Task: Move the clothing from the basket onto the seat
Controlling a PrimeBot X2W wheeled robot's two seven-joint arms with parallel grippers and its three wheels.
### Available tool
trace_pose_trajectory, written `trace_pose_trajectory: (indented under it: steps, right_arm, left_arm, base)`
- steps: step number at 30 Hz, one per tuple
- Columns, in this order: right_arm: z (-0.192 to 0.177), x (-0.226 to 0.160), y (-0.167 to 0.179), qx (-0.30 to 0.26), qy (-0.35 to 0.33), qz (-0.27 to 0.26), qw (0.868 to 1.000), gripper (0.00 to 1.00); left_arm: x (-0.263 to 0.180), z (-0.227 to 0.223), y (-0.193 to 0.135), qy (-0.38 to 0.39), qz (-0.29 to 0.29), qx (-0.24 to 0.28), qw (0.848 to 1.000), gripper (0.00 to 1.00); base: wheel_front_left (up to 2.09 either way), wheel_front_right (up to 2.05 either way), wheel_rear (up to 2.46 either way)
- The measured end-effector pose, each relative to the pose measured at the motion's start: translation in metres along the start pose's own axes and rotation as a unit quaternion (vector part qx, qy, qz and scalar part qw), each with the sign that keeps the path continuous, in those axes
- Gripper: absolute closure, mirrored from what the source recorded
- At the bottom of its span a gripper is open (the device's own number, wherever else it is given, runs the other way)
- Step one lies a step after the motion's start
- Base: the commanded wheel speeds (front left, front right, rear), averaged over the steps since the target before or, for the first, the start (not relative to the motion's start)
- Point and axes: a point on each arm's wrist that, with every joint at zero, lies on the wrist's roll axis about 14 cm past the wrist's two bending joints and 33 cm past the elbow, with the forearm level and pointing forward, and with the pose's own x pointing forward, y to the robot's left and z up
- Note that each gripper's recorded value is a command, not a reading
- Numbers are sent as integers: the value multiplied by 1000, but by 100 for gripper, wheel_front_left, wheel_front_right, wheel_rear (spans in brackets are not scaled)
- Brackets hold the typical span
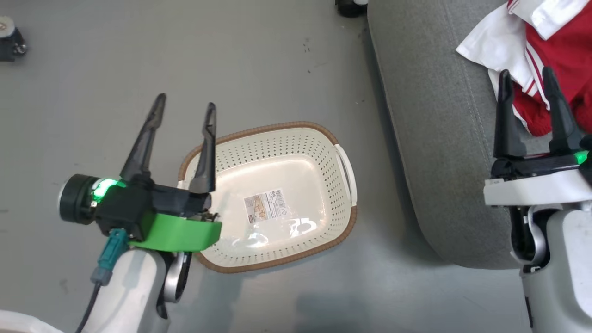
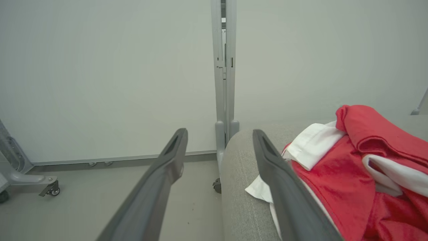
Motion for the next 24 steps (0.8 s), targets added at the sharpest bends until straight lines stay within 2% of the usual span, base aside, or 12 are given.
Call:
trace_pose_trajectory:
  steps: [5,12,17,24]
  right_arm:
    - [3,-5,37,21,-1,40,999,0]
    - [2,-14,61,32,8,67,997,0]
    - [6,-22,69,32,10,76,997,0]
    - [11,-43,75,32,19,81,996,0]
  left_arm:
    - [-18,15,50,-9,93,16,995,0]
    - [-51,32,91,-17,172,27,985,0]
    - [-78,34,104,-8,201,41,979,0]
    - [-104,36,93,1,197,35,980,0]
  base:
    - [0,0,0]
    - [0,0,0]
    - [0,0,0]
    - [0,0,0]
